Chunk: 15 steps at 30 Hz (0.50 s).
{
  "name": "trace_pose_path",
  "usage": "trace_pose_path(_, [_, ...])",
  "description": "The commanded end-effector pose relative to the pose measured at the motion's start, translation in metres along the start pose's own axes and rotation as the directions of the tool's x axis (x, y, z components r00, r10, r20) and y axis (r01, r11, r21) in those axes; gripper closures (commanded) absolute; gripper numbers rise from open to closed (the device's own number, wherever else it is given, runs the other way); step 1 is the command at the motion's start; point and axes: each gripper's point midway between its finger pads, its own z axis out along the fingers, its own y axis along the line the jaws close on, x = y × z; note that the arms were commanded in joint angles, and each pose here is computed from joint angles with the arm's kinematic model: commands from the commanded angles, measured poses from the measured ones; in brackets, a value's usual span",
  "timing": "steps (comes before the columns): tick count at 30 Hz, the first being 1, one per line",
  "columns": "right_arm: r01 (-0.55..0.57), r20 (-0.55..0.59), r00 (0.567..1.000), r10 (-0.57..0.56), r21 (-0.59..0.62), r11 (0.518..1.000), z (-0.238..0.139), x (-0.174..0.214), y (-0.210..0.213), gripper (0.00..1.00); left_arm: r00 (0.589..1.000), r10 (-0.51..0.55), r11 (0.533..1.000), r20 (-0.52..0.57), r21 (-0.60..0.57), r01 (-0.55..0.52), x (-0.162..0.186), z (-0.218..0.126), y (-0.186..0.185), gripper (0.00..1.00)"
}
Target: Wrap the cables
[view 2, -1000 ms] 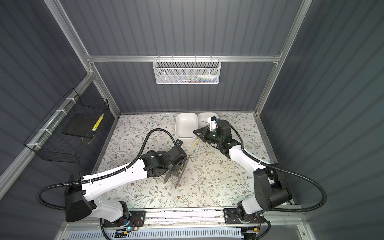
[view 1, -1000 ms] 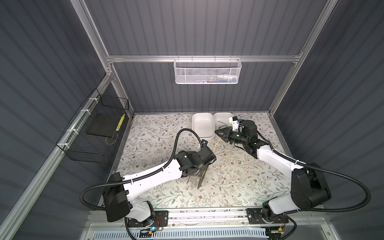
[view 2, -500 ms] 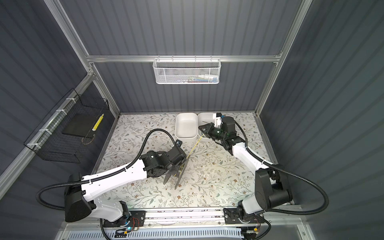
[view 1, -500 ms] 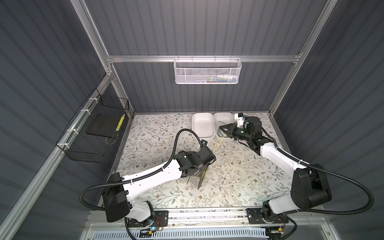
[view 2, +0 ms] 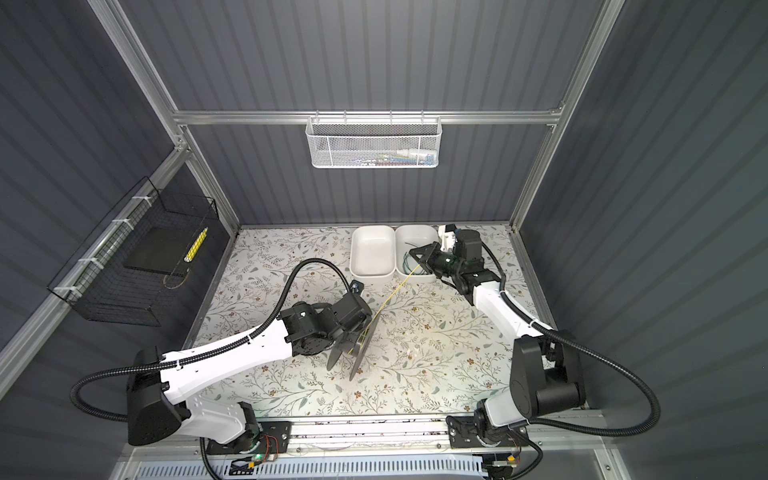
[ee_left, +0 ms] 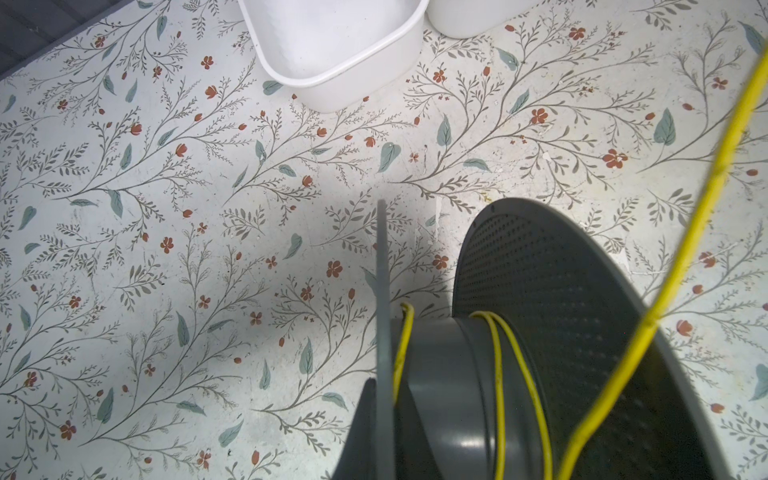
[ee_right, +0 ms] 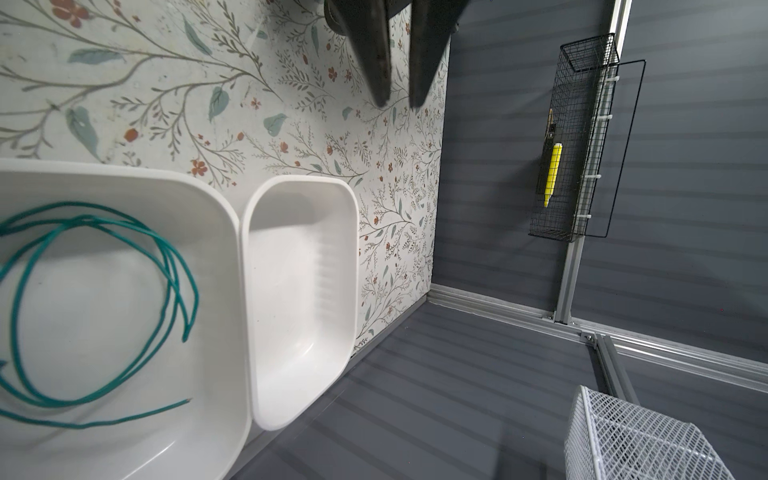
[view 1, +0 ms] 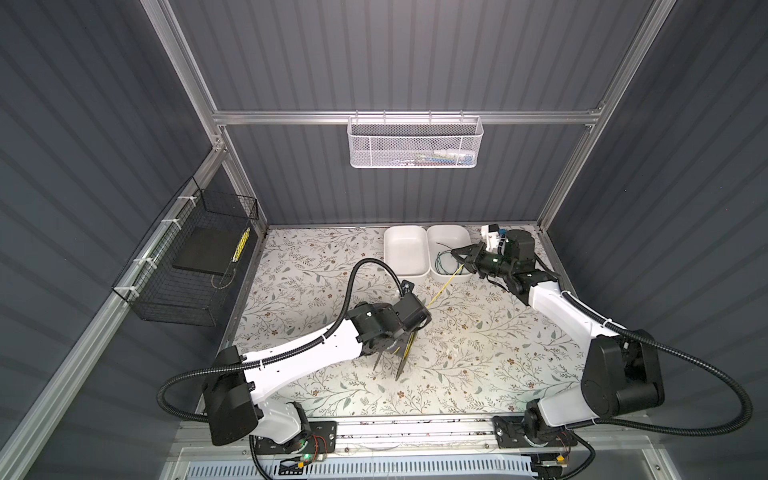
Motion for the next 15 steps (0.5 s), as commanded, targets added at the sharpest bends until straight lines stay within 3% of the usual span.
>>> trace_pose_path(1, [0.060, 0.043, 0.997, -0.059, -0.023, 0.998, -0.013, -0.021, 0.017, 0.87, 1.000, 0.009, 1.000, -0.022, 0.012, -0.008, 0.007, -0.008, 0.001, 1.00])
trace_pose_path(3, [0.061, 0.047, 0.997, -0.060, -0.021, 0.998, -0.014, -0.024, 0.016, 0.88, 1.000, 0.011, 1.000, -0.023, 0.016, -0.010, 0.007, -0.007, 0.000, 1.00])
trace_pose_path(7, [0.071, 0.048, 0.996, -0.070, -0.025, 0.997, -0.015, -0.028, 0.019, 1.00, 0.999, 0.016, 1.000, -0.028, 0.020, -0.016, 0.007, -0.005, -0.002, 1.00])
trace_pose_path(15, [0.128, 0.068, 0.989, -0.129, 0.016, 0.992, -0.017, -0.053, 0.024, 1.00, 0.998, 0.049, 0.998, -0.034, 0.032, -0.048, 0.008, -0.014, 0.000, 1.00])
